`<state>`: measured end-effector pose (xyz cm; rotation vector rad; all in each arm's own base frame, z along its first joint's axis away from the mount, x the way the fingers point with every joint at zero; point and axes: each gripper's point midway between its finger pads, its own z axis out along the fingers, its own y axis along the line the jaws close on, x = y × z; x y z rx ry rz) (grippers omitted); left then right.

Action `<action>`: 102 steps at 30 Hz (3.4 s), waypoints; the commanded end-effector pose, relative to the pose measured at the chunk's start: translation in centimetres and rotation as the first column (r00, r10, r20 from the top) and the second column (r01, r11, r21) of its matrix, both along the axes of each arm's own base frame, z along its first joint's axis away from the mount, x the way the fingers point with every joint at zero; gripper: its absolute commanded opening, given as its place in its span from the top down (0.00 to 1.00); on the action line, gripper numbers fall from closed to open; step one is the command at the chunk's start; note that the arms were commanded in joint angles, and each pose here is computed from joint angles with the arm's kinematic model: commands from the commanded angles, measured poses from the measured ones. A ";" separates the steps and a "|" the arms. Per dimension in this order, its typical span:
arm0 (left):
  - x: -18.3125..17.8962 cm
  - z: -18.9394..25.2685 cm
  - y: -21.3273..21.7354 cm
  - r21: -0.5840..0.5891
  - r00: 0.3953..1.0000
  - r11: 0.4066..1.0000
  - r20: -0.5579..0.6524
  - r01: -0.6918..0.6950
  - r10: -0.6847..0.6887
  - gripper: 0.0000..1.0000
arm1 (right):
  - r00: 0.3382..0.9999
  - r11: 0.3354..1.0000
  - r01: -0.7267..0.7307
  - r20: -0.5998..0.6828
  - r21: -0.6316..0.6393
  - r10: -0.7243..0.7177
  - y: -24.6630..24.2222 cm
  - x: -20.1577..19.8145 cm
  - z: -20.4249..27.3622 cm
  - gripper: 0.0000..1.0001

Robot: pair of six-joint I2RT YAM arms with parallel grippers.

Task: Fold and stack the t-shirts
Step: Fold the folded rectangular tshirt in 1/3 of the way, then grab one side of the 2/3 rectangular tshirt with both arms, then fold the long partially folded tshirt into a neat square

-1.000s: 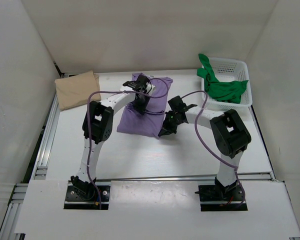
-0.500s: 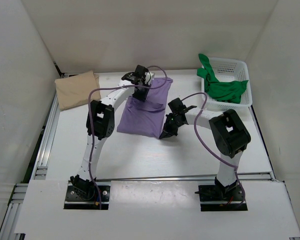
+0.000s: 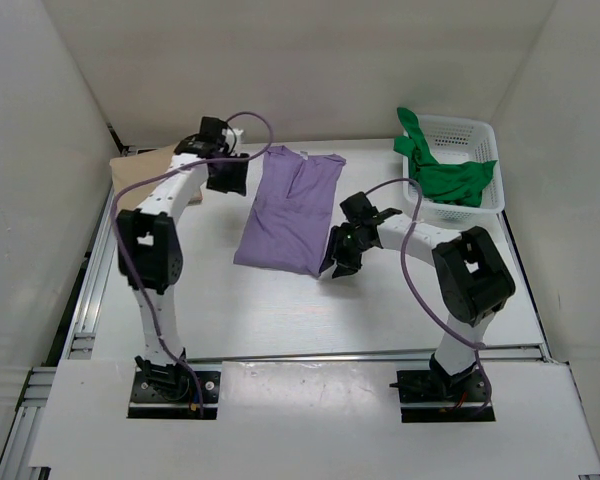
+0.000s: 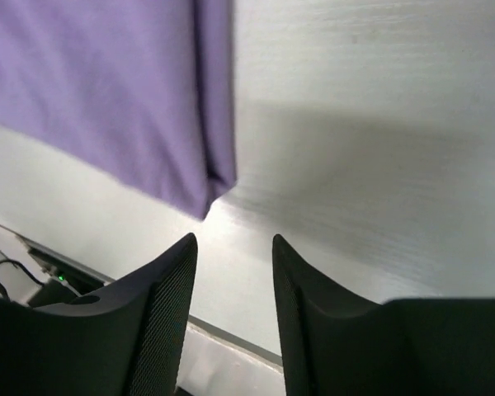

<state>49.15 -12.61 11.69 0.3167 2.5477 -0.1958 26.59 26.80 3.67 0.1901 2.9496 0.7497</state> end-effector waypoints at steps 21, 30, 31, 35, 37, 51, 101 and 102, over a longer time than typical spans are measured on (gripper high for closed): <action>-15.6 -9.5 -1.9 -0.232 0.866 0.972 -0.476 0.045 -0.154 0.59 | 0.994 0.991 -0.023 -0.101 0.129 0.036 2.7 0.3 -1.6 0.67; -19.0 -7.8 -1.3 -0.231 0.841 0.972 -0.518 0.035 -0.153 0.89 | 0.998 0.989 -0.035 -0.049 0.146 0.043 1.7 0.2 0.6 1.00; -19.4 -7.6 -1.0 -0.220 0.844 0.975 -0.516 0.035 -0.147 0.89 | 0.998 0.989 -0.044 -0.047 0.143 0.051 1.4 -0.2 0.8 1.00; -23.2 -5.7 0.6 -0.149 0.837 0.988 -0.534 0.041 -0.115 0.89 | 0.997 0.989 -0.075 -0.005 0.127 0.076 -0.3 -2.8 2.7 1.00; -26.3 -4.9 0.6 -0.133 0.787 0.989 -0.604 0.056 -0.126 0.89 | 0.996 0.991 -0.085 -0.015 0.104 0.087 -1.4 -4.8 2.4 1.00; -34.4 3.6 2.5 0.034 0.854 0.966 -0.476 0.256 -0.210 0.89 | 0.980 0.986 -0.140 0.151 0.091 0.125 -2.6 -15.0 10.7 1.00; -2.8 4.4 5.6 -0.073 0.985 0.993 -0.149 -0.094 0.083 0.44 | 0.959 0.989 0.145 0.245 0.003 -0.141 -1.2 15.8 9.8 0.56; -3.0 3.7 5.6 -0.077 0.989 0.993 -0.126 -0.093 0.082 0.44 | 0.951 0.993 0.115 0.288 0.001 -0.110 -0.6 15.6 11.0 0.56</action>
